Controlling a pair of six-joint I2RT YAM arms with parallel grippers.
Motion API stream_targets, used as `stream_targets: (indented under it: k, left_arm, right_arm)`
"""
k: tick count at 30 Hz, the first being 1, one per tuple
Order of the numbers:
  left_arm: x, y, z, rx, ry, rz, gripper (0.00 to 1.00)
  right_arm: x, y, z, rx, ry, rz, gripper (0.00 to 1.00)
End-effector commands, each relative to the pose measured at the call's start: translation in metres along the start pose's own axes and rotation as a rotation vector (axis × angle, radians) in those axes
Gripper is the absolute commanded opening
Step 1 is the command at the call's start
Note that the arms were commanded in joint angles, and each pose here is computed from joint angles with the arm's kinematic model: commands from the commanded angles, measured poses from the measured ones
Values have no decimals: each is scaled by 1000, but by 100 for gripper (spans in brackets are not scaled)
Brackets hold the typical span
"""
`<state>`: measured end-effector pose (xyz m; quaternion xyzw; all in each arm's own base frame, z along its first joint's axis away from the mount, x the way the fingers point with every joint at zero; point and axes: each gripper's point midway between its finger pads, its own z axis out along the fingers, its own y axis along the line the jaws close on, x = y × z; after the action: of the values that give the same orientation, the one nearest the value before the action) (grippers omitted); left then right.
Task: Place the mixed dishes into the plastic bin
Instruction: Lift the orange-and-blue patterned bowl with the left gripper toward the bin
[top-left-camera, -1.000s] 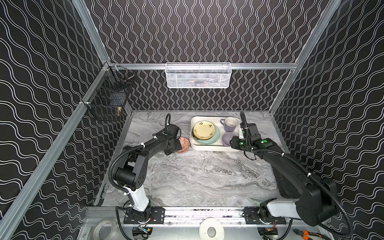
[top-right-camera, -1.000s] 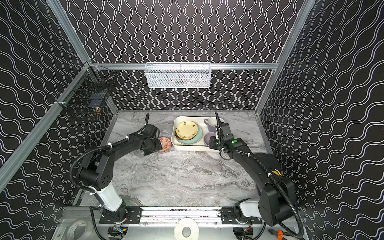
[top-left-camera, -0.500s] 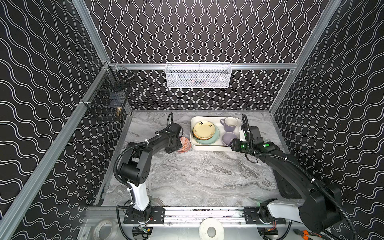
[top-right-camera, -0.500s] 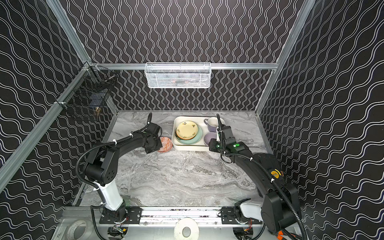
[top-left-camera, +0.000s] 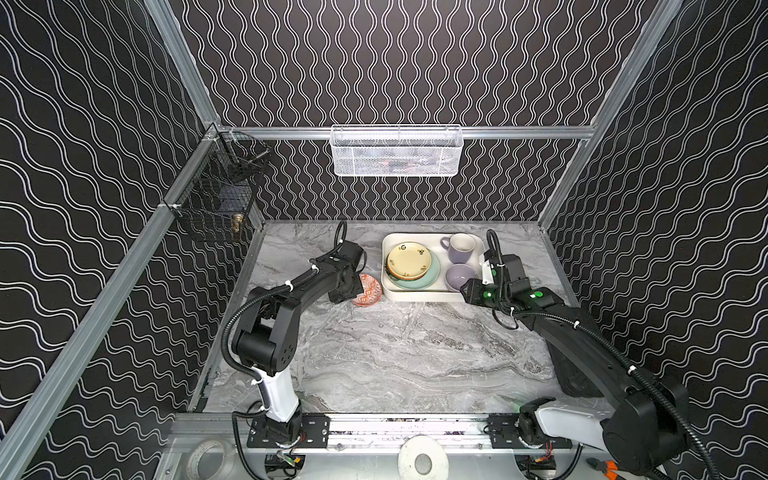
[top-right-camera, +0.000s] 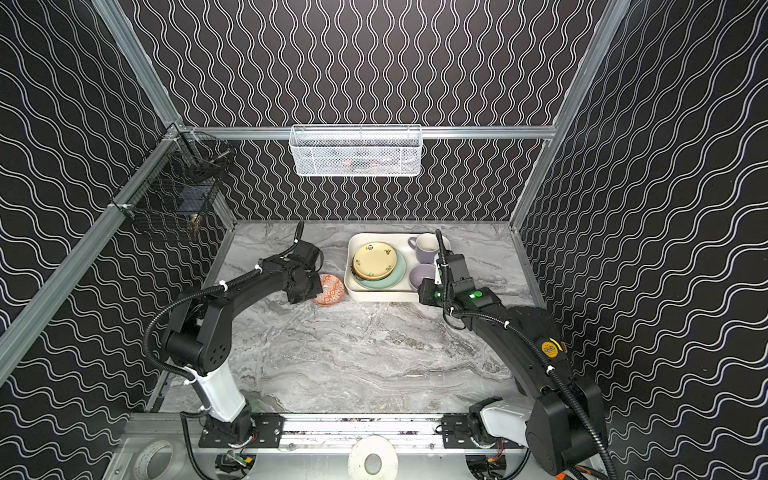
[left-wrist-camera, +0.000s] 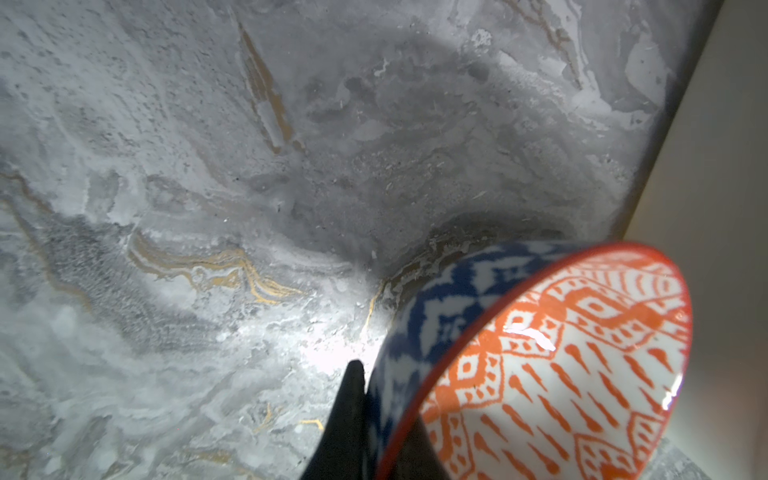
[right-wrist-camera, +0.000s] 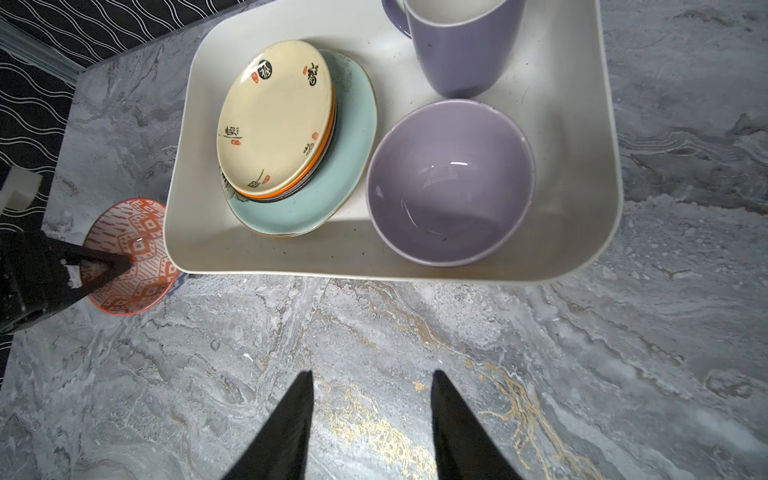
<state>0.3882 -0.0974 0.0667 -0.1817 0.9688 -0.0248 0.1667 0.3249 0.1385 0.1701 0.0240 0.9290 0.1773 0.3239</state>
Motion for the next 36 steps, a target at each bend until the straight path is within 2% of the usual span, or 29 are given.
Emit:
stream_targets:
  k: [1, 10, 16, 17, 19, 27, 36]
  left_arm:
    - [-5, 0, -11, 6, -20, 9, 10]
    - [-29, -13, -55, 70, -97, 1, 10]
    - [-38, -37, -78, 139, -131, 21, 11]
    - [-38, -44, -81, 150, -135, 29, 11]
    - [-37, -58, -85, 170, -140, 47, 11]
    - [-23, -137, -93, 287, -138, 127, 12]
    - [12, -240, -74, 391, -98, 239, 12]
  right_arm:
    - [-2, 1, -3, -3, -16, 3, 47]
    - [1, 0, -8, -7, -23, 9, 48]
    - [4, 1, -17, -29, -49, 14, 69]
    - [5, -1, -19, -22, -48, 15, 76]
    - [8, -5, -20, -4, -46, 18, 99]
    - [21, -32, -31, 113, -68, 103, 99]
    - [14, -39, -63, 131, -175, 125, 99]
